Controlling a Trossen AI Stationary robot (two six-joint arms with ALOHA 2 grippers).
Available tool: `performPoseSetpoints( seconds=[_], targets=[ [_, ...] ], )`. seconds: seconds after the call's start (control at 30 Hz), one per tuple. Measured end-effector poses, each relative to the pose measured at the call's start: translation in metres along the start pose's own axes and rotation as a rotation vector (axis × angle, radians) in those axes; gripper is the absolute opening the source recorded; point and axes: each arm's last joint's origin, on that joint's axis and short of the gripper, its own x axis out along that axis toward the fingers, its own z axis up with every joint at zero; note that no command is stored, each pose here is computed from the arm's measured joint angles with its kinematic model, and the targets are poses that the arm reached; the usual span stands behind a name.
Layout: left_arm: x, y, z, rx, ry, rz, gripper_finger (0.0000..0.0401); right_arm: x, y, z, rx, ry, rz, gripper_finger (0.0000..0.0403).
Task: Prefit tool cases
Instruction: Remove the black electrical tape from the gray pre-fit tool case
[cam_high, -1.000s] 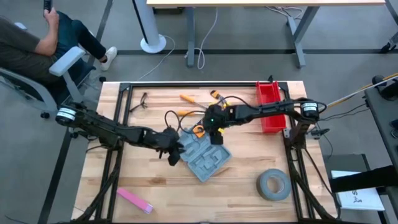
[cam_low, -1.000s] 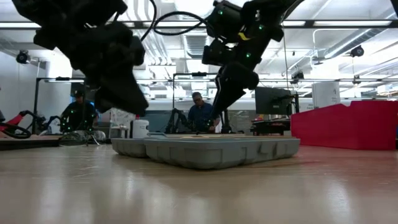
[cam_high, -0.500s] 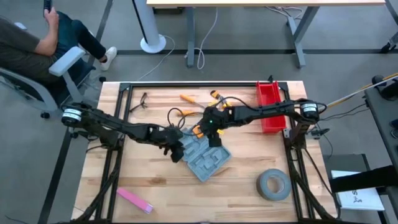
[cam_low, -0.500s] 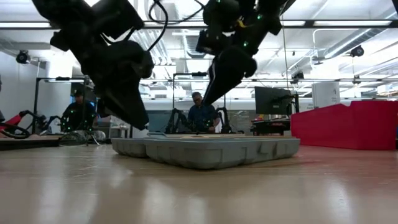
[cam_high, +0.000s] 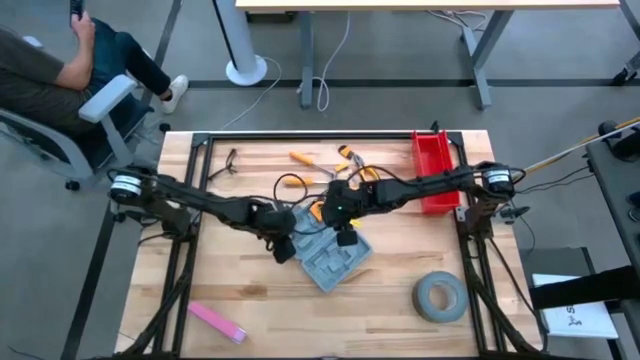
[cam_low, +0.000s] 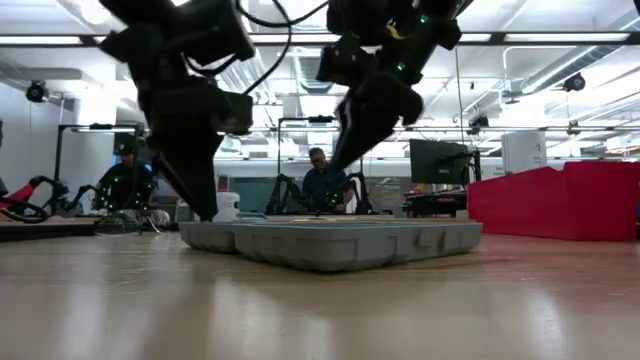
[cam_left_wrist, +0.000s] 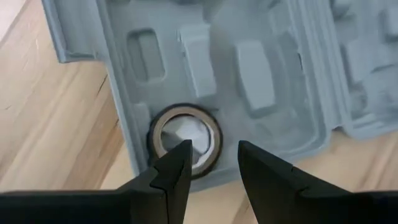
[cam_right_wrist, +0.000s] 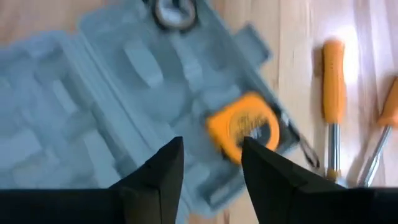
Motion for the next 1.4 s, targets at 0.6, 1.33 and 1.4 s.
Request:
performPoseSetpoints(
  seconds=[0.6,1.33,1.4],
  targets=[
    [0.014,-0.02,0.015,0.076,0.114,0.068,0.0137,-0.009,0.048,-0.027,0.104,0.216,0.107,0.0133],
    [-0.005,-0.025,0.026,0.101,0.17,0.105,0.0137,-0.016,0.07,-0.019,0.106,0.146,0.132,0.0116],
    [-0.006,-0.026,0.027,0.105,0.169,0.104,0.0137,-0.016,0.07,-0.019,0.107,0.145,0.132,0.012]
  ],
)
